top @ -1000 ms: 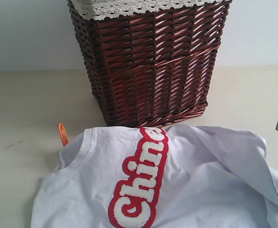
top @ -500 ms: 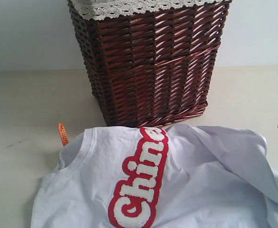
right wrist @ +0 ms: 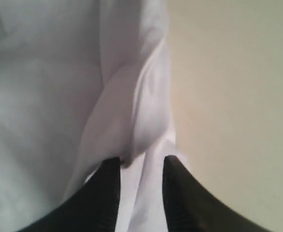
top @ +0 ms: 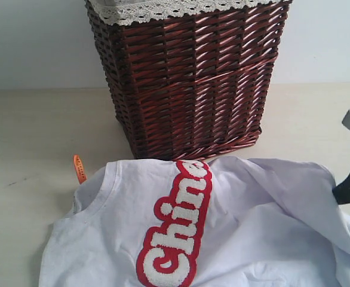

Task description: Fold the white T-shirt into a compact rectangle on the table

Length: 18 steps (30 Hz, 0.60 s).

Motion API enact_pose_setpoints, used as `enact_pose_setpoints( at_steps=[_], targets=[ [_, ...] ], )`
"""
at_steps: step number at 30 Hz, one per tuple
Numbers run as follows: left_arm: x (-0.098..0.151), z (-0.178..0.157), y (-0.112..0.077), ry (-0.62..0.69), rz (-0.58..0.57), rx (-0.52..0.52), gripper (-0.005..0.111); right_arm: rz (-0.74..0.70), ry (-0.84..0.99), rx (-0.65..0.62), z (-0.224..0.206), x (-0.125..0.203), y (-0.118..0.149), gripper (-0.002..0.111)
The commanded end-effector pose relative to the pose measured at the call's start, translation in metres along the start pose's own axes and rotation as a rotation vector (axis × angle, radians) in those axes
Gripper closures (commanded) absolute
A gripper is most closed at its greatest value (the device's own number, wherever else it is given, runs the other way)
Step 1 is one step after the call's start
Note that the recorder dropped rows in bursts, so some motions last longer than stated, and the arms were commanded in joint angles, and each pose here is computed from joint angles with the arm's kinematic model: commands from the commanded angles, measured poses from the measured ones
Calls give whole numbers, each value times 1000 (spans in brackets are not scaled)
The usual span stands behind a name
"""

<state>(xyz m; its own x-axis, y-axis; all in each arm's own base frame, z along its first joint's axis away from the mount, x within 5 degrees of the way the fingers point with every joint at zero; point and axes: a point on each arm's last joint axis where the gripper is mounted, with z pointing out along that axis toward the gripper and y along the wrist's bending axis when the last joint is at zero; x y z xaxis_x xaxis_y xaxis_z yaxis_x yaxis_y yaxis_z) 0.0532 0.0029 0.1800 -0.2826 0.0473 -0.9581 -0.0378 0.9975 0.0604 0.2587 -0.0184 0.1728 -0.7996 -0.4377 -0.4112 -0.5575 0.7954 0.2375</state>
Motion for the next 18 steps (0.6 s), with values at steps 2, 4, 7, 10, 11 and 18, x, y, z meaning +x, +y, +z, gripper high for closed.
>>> enact_pose_setpoints(
  at_steps=[2, 4, 7, 10, 11, 18],
  targets=[
    [-1, 0, 0, -13, -3, 0, 107, -10, -82, -97, -1, -8, 8, 83],
    [-1, 0, 0, -13, -3, 0, 107, -20, -63, -166, -1, -7, 14, 85],
    [-1, 0, 0, -13, -3, 0, 107, 12, -19, -205, -2, -3, 18, 85],
    [-1, 0, 0, -13, -3, 0, 107, 74, 45, -187, -2, 2, 16, 85],
    [-1, 0, 0, -13, -3, 0, 107, 81, 70, -178, -2, 5, 16, 85],
    [-1, 0, 0, -13, -3, 0, 107, 89, 164, -151, 0, 13, 12, 85]
  ],
)
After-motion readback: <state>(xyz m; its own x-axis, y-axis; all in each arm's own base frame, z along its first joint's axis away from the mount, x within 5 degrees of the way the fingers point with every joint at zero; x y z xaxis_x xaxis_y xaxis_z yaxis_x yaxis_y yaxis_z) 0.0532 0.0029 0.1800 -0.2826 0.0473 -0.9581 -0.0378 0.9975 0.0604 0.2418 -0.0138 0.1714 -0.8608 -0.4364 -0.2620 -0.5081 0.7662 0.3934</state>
